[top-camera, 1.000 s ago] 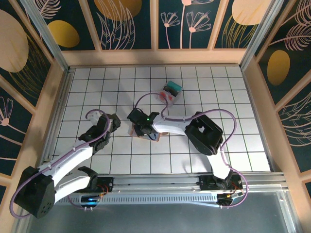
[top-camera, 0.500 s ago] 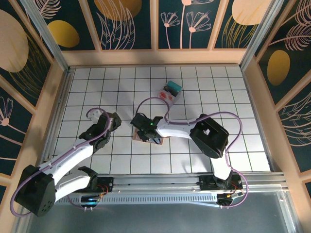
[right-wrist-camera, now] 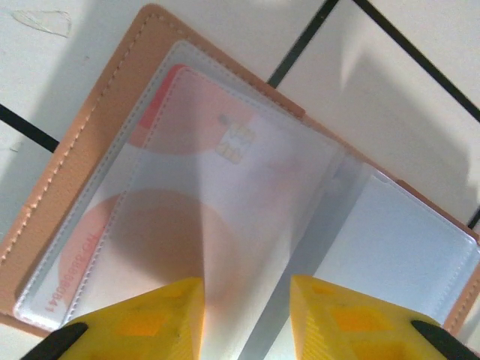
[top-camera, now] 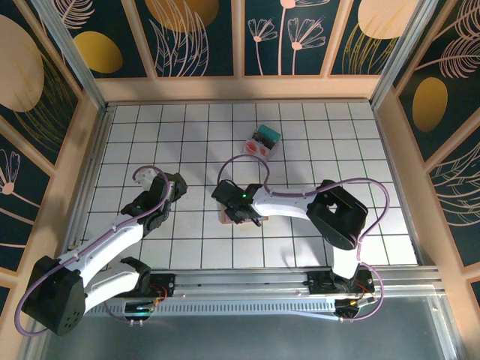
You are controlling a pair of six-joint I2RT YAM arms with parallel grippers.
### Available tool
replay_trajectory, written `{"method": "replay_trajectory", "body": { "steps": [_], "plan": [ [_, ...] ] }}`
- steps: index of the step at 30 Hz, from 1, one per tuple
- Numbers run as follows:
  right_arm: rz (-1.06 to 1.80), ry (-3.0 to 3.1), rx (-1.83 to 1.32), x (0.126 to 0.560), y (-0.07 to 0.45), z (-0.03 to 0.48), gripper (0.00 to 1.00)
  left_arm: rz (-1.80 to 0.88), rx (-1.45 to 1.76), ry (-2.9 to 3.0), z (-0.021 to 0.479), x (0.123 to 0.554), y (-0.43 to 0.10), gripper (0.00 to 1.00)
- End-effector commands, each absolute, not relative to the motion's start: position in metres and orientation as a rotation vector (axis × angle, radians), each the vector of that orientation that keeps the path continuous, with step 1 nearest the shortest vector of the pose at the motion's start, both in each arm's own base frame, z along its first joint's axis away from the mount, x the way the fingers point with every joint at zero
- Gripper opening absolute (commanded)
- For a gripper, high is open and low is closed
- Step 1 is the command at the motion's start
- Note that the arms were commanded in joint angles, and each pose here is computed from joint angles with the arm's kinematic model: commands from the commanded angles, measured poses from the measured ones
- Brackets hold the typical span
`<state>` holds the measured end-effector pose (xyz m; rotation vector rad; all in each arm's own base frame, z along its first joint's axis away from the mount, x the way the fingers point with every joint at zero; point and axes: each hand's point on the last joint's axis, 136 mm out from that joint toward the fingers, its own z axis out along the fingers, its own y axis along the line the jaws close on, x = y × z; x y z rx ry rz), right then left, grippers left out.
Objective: Take the credit cards out of the card holder
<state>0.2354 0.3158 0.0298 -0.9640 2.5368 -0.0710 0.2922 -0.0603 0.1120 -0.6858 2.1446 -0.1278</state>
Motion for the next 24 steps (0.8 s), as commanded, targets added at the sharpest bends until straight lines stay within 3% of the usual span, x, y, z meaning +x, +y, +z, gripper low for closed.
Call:
{"method": "replay_trajectory", "body": {
  "steps": [1, 10, 14, 24],
  "plan": [
    [-0.121, 2.492, -0.927, 0.245, 0.307, 0.052, 0.37, -0.106, -0.682, 2.131, 0.121, 0.294, -0.056, 0.99],
    [0.043, 2.573, -0.651, 0.248, 0.337, 0.068, 0.4, -0.105, -0.676, 2.127, 0.121, 0.296, -0.057, 0.99],
    [0.181, 2.632, -0.643, 0.233, 0.353, 0.057, 0.4, -0.109, -0.673, 2.129, 0.121, 0.298, -0.059, 0.99],
    [0.154, 2.699, -0.684, 0.213, 0.352, 0.027, 0.43, -0.112, -0.664, 2.143, 0.118, 0.298, -0.061, 0.99]
  ]
}}
